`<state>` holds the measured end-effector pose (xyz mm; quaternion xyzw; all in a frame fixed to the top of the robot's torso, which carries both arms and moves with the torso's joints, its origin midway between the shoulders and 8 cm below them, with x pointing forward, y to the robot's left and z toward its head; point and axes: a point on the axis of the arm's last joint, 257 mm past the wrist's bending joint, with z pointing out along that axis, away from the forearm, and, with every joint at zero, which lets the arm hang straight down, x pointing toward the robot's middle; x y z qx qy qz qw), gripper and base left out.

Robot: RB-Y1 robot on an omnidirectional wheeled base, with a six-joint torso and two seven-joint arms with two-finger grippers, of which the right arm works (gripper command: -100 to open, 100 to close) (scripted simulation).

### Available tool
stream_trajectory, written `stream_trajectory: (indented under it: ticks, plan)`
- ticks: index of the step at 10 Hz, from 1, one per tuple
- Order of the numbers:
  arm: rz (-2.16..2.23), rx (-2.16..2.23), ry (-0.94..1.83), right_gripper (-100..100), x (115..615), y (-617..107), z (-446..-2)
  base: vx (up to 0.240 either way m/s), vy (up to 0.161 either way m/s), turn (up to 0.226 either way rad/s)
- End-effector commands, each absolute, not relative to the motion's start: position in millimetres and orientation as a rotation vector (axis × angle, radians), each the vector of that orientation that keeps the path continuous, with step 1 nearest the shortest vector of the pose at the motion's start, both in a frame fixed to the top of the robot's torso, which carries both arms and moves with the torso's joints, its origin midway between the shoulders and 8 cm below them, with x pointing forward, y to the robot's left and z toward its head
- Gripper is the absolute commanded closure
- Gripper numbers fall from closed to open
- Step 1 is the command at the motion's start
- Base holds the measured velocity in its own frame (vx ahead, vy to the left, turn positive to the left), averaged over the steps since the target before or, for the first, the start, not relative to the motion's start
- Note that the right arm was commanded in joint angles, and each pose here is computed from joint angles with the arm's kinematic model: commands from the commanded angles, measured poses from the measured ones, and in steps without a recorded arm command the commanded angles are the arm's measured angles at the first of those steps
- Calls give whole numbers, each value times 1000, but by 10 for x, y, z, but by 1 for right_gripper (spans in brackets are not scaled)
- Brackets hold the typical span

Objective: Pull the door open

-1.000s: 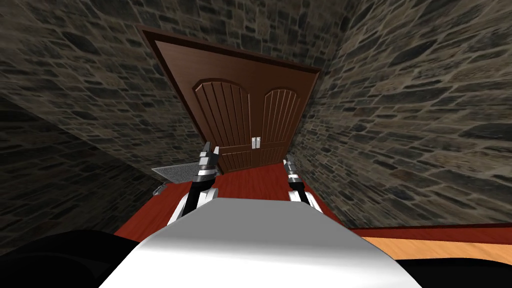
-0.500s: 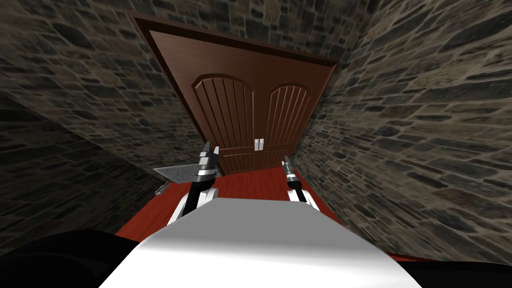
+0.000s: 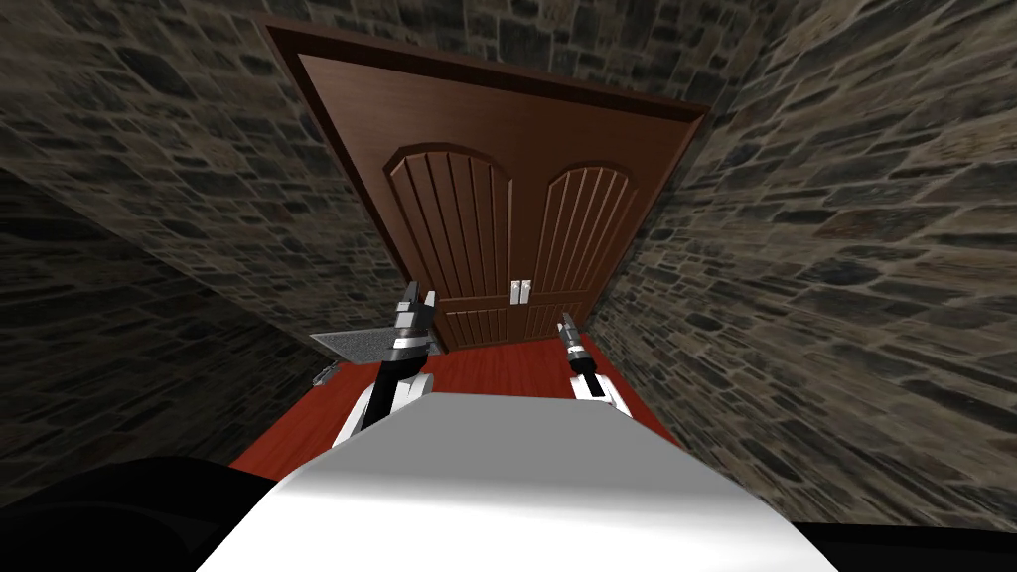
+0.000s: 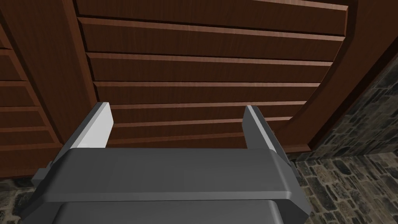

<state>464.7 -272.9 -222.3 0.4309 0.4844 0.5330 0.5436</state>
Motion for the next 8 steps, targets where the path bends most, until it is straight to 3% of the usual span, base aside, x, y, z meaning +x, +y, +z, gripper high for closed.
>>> stream_trajectory:
  ticks: [1,8]
  plan:
    - [1263,1045,1165,-100,4677,-2756,-2332,172,32,72]
    - [1255,1114,1213,-100,4794,-2788,-2669,130,20,66]
